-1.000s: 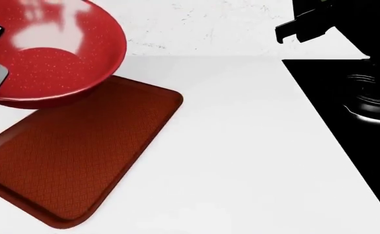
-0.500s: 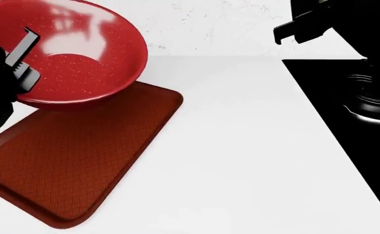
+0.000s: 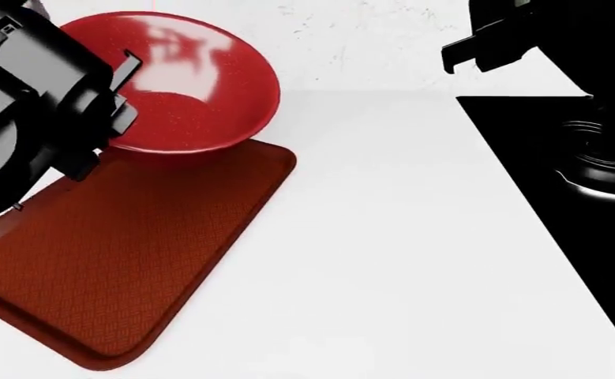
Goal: Place the two vegetables and bowl onto the tray for setting up a vegetable dip station.
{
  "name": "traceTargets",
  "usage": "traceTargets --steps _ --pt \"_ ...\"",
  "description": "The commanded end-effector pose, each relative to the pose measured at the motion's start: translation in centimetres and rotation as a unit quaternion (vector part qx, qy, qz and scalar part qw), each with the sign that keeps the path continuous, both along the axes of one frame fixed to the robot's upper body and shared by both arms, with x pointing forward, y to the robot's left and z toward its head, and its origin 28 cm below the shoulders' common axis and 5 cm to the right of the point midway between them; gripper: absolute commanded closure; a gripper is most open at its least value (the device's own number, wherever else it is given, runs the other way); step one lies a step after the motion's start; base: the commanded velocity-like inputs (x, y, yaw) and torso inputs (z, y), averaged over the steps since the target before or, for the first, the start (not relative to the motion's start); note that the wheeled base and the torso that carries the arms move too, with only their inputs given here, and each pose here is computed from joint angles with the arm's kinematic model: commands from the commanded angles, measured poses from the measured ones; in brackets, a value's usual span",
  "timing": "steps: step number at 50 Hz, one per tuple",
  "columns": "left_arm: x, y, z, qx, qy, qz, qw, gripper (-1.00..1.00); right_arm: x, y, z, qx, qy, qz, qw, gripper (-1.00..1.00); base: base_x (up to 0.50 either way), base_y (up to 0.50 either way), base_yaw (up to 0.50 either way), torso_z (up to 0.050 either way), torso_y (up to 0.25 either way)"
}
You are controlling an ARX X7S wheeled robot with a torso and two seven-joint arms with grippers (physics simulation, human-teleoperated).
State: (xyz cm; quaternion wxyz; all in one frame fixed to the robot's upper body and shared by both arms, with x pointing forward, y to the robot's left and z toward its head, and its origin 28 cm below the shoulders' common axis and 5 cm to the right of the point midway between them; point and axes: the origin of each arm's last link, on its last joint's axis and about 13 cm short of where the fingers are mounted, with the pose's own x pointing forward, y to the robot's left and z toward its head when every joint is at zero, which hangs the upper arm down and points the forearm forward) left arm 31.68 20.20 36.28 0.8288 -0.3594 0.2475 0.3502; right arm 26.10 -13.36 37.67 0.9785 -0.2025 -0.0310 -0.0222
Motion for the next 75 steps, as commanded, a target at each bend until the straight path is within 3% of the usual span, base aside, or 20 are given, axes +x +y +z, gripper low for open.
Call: traceTargets --steps 1,16,35,75 --pt "1.3 -0.6 -1.2 -0.009 0.006 -0.016 1.0 1.0 0.0 0.0 0.0 -0.002 -0.003 -0.003 1.0 1.0 0.0 0.0 0.0 0.0 0.0" --pt "1.4 -1.2 -2.4 -0.005 0.015 -0.036 0.999 1.0 0.0 -0.1 0.0 -0.003 -0.002 -0.003 1.0 1.0 0.0 0.0 0.0 0.0 0.001" --pt "0.5 0.0 -2.4 0.001 0.019 -0.012 1.0 1.0 0.2 -0.1 -0.1 -0.004 -0.001 -0.002 1.0 1.0 0.0 0.0 0.0 0.0 0.0" --pt "0.4 -0.7 -3.9 0.005 0.044 -0.024 0.999 1.0 0.1 -0.1 0.0 -0.004 -0.004 -0.003 1.0 1.0 0.0 0.0 0.0 0.0 0.001"
